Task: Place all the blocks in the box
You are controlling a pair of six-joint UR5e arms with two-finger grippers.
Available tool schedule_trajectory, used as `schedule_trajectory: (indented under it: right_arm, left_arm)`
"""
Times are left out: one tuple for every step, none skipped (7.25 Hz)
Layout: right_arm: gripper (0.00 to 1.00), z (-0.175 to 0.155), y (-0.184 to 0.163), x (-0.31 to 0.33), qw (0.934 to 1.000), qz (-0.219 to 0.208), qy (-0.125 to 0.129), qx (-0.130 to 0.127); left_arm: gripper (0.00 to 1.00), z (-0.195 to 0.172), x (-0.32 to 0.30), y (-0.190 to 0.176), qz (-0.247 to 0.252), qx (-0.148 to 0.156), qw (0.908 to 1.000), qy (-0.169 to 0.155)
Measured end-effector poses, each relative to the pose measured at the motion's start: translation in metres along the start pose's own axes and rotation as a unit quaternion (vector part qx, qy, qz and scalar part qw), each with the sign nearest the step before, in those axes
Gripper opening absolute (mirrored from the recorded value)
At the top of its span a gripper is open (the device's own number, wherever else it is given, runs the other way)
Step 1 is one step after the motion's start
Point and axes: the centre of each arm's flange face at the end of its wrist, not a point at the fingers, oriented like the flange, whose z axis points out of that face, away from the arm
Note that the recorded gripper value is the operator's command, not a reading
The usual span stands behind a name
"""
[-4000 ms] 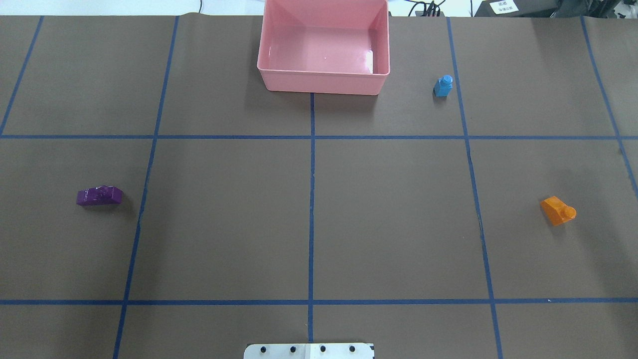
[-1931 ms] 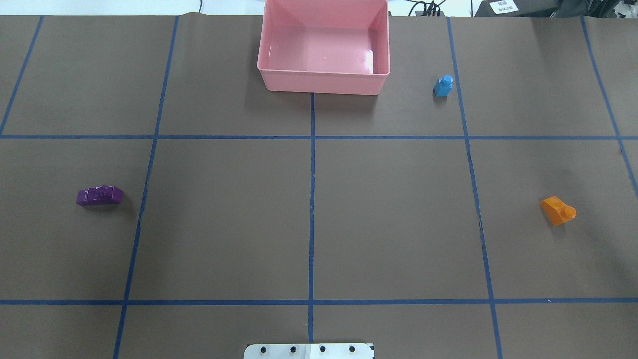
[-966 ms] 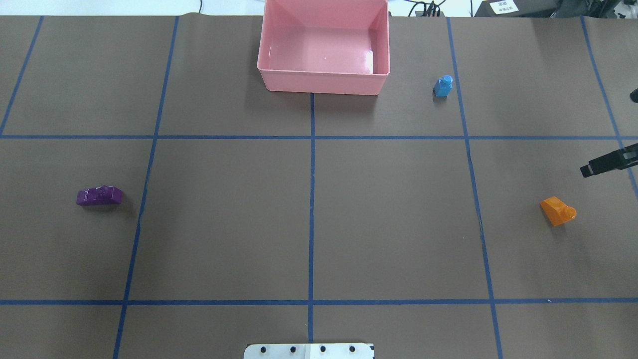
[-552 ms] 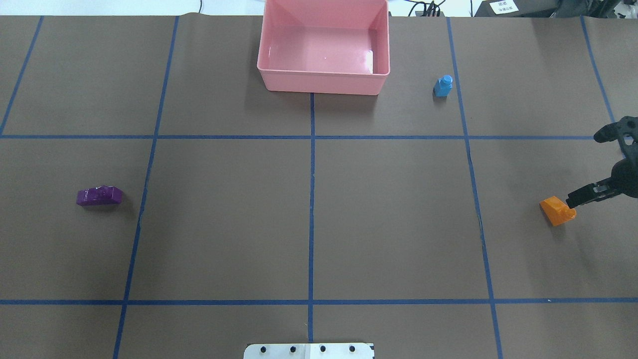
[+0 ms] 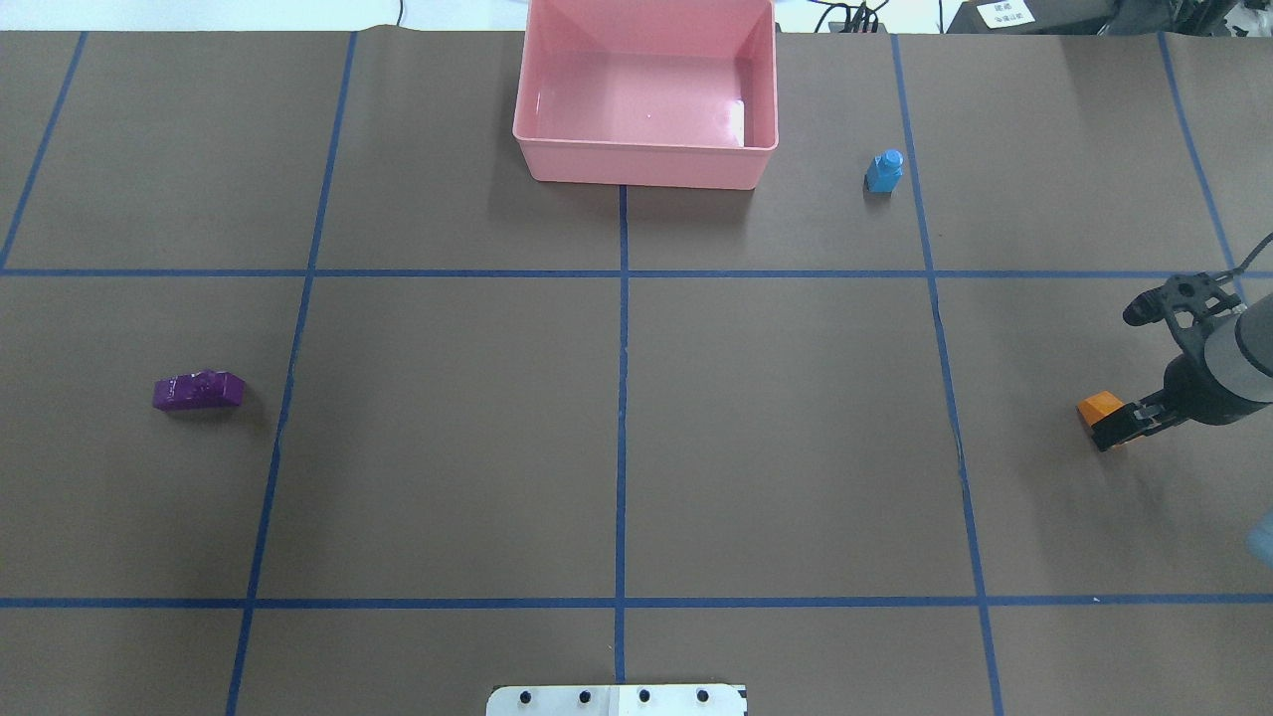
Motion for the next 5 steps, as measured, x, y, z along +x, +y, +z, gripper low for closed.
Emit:
schedule_trajectory:
  right_arm:
    - [0.99, 0.006, -0.007, -0.002, 0.9999, -0.014, 0.0, -0.002]
    - [0.96, 0.01, -0.01, -0.002, 0.9996, -0.028, 0.002, -0.005]
    - [0.95, 0.014, -0.01, 0.001, 0.9994, -0.035, 0.003, -0.008]
    - [0.94, 0.018, -0.008, 0.004, 0.9993, -0.036, 0.005, -0.012]
    - [0.81, 0.021, -0.006, 0.008, 0.9993, -0.034, 0.007, -0.015]
  left_arm:
    - [1.0, 0.0, 0.0, 0.0, 0.0, 0.0, 1.0, 0.0]
    - [1.0, 0.0, 0.0, 0.0, 0.0, 0.0, 1.0, 0.0]
    - [1.0, 0.0, 0.0, 0.0, 0.0, 0.0, 1.0, 0.0]
    - [1.0, 0.0, 0.0, 0.0, 0.0, 0.0, 1.0, 0.0]
    - [1.0, 0.0, 0.0, 0.001, 0.0, 0.0, 1.0, 0.0]
